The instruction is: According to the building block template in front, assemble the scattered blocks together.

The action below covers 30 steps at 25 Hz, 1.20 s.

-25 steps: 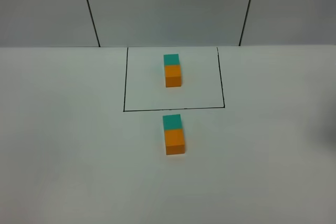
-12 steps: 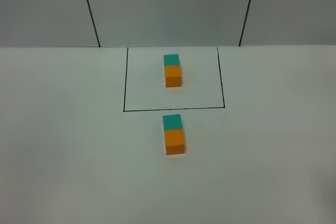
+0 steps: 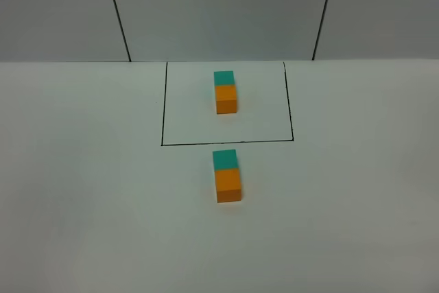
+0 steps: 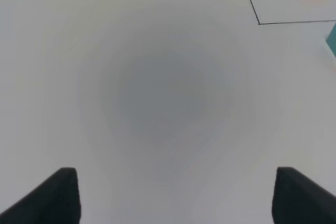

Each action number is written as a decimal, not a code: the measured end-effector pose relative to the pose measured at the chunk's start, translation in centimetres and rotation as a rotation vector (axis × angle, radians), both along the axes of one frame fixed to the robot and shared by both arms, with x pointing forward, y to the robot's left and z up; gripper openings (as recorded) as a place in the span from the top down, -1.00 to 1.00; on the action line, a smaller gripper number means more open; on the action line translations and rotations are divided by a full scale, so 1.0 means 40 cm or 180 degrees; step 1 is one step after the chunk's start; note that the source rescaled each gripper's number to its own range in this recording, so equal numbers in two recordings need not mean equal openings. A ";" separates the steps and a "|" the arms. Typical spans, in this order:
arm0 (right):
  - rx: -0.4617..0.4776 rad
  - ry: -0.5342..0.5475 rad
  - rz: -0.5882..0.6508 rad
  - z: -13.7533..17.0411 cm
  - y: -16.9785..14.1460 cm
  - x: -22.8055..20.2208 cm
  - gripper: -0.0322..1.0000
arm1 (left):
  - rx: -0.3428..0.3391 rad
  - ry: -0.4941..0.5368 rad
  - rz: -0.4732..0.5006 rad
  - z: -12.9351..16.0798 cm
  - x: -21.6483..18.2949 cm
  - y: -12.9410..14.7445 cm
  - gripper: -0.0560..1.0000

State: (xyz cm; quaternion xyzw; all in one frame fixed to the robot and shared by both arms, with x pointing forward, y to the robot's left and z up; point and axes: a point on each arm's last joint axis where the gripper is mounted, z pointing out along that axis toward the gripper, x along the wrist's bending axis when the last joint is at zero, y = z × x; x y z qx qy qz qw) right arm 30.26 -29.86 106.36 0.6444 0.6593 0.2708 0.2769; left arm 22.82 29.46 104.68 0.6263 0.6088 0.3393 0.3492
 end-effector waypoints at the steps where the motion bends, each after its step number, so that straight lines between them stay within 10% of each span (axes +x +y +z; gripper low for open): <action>1: 0.0030 -0.0013 0.0013 -0.004 0.002 -0.011 -1.00 | 0.0000 0.0000 0.0000 0.000 0.000 0.000 -0.38; 30: -0.0003 -0.0910 0.0333 -0.030 0.014 -0.169 -0.88 | -0.0003 0.0000 0.0002 0.000 0.000 0.000 -0.38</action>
